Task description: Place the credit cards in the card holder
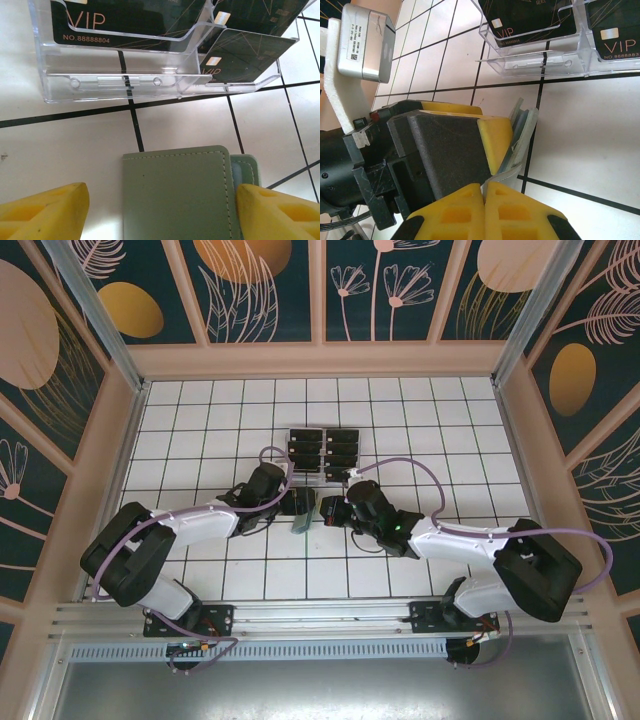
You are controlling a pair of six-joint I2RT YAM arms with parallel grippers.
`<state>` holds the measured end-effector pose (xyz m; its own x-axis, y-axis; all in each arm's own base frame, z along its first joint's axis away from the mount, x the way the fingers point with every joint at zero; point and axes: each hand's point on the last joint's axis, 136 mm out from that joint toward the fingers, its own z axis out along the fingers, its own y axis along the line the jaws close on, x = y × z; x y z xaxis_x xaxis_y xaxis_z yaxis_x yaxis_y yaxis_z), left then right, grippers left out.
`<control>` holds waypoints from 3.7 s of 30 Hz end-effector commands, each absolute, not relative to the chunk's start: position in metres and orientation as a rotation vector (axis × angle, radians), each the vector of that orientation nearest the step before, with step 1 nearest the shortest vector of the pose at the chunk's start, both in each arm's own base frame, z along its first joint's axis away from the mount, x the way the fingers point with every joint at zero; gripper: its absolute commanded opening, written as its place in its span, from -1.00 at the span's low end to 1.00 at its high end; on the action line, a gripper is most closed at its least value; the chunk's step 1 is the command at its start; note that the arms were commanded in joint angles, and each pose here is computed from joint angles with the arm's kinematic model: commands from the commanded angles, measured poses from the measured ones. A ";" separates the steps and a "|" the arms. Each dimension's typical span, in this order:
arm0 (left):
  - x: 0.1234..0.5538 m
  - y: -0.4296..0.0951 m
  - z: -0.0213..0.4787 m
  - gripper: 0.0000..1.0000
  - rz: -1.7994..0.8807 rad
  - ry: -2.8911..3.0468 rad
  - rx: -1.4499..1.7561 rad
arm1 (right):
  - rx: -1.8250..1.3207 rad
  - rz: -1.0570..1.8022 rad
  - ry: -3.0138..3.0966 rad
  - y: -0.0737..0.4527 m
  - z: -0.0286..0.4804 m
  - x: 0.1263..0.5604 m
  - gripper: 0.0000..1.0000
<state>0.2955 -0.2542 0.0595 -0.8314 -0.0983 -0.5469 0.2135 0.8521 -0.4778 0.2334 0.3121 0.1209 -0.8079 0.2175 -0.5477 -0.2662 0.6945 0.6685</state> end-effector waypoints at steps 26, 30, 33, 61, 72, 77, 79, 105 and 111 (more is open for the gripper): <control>0.282 -0.202 0.060 0.46 -0.484 2.433 -0.022 | 0.133 0.935 2.356 0.261 0.065 0.234 -1.00; 0.277 -0.190 0.051 0.46 -0.426 2.453 -0.043 | 0.159 0.908 2.372 0.253 0.055 0.236 -1.00; 0.274 -0.181 0.042 0.46 -0.370 2.472 -0.052 | 0.177 0.888 2.380 0.247 0.050 0.238 -1.00; 0.272 -0.174 0.012 0.47 -0.266 2.525 0.005 | 0.035 0.986 2.366 0.281 0.107 0.233 0.07; 0.274 -0.176 0.012 0.47 -0.272 2.523 0.004 | -0.041 0.992 2.435 0.317 0.075 0.242 -0.06; 0.274 -0.177 0.011 0.47 -0.272 2.523 0.011 | -0.032 0.972 2.462 0.317 0.062 0.243 -0.07; 0.274 -0.177 0.010 0.47 -0.272 2.525 0.013 | -0.028 0.962 2.471 0.316 0.057 0.243 -0.07; 0.273 -0.184 0.003 0.46 -0.324 2.521 0.017 | -0.099 1.140 2.450 0.343 0.065 0.240 -0.07; 0.271 -0.183 0.002 0.46 -0.335 2.521 0.017 | -0.117 1.178 2.442 0.353 0.071 0.241 -0.07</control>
<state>0.2790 -0.1738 0.0154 -0.8036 -0.0812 -0.5896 0.0456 0.9793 -0.1970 0.2360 0.3384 0.0571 -0.9132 0.1068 -0.3933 -0.2220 0.6789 0.6999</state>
